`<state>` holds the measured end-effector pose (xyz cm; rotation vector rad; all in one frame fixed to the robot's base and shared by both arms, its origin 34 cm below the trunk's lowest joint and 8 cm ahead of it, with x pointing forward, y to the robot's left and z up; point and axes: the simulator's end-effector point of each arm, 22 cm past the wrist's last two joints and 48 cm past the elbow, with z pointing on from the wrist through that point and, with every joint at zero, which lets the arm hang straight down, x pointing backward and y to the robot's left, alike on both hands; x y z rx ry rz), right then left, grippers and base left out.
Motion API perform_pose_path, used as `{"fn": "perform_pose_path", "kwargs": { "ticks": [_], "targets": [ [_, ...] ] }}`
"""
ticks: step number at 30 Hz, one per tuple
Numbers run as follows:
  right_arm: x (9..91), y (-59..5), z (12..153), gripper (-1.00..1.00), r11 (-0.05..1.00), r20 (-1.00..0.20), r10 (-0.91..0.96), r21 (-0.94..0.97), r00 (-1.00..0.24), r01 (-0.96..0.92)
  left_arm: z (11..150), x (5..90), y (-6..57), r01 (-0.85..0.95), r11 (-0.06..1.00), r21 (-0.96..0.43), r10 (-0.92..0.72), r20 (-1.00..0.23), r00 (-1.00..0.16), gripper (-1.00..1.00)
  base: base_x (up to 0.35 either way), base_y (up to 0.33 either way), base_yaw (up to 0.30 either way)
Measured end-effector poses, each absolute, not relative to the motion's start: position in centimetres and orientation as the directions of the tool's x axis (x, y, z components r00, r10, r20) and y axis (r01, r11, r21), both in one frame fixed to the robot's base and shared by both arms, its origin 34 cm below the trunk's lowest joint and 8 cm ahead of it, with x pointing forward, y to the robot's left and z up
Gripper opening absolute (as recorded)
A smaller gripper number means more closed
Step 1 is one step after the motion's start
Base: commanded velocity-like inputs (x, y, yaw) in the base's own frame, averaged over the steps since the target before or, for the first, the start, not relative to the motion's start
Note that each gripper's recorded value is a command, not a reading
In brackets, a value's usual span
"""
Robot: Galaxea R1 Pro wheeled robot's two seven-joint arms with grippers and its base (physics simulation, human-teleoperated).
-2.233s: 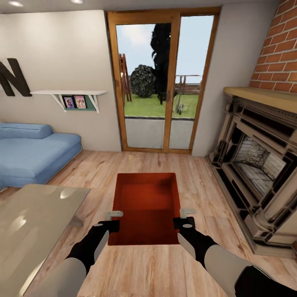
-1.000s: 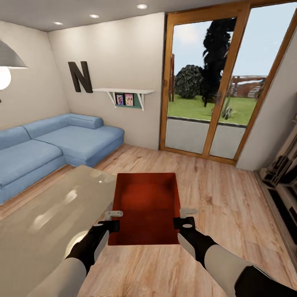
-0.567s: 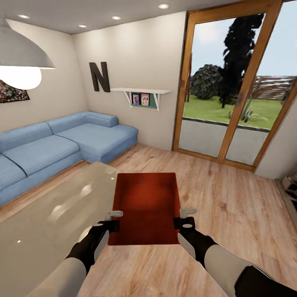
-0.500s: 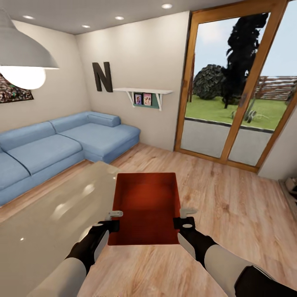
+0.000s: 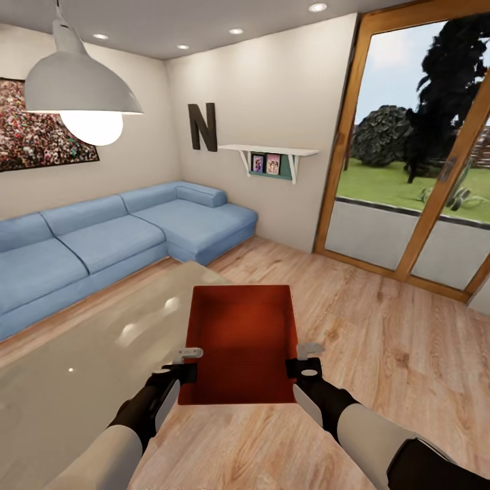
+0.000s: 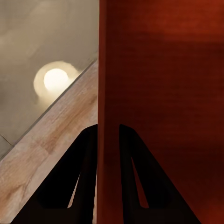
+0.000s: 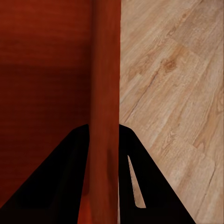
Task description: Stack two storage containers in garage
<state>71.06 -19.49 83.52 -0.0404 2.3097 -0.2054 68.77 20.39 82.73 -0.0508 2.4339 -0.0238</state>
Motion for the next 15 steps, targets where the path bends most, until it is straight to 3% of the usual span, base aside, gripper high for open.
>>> {"fn": "perform_pose_path", "kwargs": {
  "ticks": [15],
  "targets": [
    [71.06,-19.51,83.52,-1.00,0.986,-0.727,-0.094,-0.161,-0.680,0.035,82.69,68.75,20.36,-0.031,0.999,-0.032,-0.044,-0.649,-0.759,-1.00,0.000,0.000,0.275]
  ]
}}
